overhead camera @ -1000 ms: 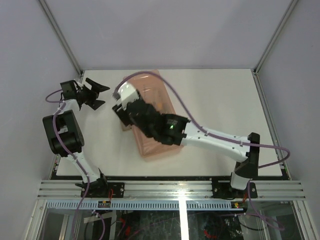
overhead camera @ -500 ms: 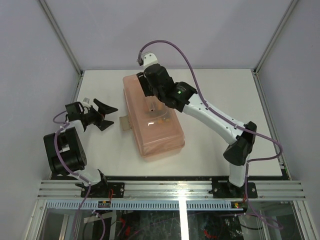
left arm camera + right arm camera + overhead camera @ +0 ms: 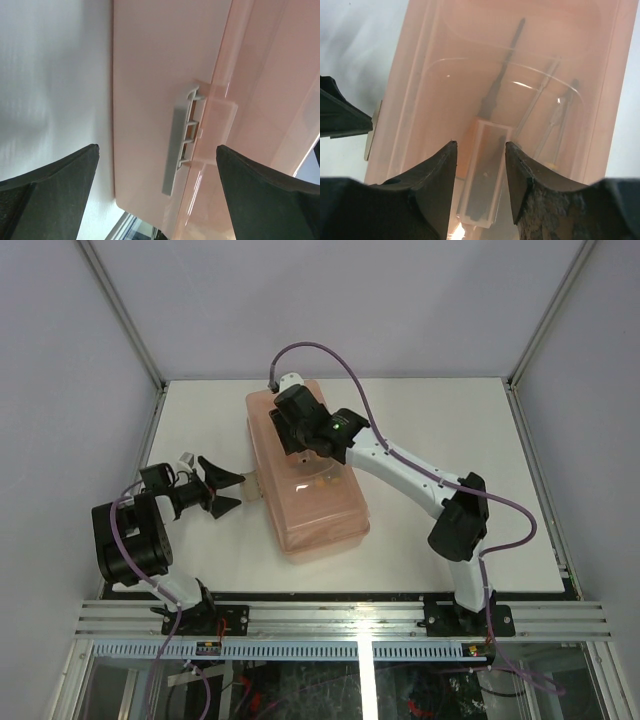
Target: Pack the tool kit
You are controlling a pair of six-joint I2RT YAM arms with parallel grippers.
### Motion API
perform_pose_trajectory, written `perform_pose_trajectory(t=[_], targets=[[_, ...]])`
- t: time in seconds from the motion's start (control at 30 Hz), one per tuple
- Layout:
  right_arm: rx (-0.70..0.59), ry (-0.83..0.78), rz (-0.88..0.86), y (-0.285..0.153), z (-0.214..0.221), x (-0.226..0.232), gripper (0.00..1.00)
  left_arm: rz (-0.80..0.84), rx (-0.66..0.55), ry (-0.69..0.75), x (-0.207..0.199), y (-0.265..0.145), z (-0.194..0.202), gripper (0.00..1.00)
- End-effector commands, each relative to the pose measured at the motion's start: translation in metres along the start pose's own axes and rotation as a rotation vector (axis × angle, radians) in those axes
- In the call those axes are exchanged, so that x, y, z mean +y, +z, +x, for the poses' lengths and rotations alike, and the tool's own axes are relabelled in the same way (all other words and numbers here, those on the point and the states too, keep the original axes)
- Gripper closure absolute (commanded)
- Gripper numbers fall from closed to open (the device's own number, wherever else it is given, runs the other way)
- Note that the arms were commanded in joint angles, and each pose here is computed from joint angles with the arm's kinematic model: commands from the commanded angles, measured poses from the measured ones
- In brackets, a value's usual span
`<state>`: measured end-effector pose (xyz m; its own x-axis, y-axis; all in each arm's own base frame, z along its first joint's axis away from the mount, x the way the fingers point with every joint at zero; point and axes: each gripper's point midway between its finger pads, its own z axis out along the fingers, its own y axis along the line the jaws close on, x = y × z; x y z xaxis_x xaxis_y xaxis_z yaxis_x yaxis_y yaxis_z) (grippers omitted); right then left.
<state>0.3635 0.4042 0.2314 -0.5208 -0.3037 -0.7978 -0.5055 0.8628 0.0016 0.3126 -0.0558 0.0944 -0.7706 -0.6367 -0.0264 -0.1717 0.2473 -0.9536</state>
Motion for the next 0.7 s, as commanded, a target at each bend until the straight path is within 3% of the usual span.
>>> perform_pose_trajectory(t=[0.0,0.43,0.67], targets=[[-0.037,0.053,-0.011,-0.02,-0.008,-0.001,0.51,0.105,0.045,0.121,-0.015,-0.004,0.011,0.0],[-0.023,0.068,0.006,-0.032,0.002,-0.009,0.5,0.164,0.161,0.282,-0.062,0.036,0.031,0.0],[-0.043,0.07,0.013,-0.041,-0.001,-0.013,0.5,0.141,0.176,0.368,-0.081,0.027,0.025,0.0]])
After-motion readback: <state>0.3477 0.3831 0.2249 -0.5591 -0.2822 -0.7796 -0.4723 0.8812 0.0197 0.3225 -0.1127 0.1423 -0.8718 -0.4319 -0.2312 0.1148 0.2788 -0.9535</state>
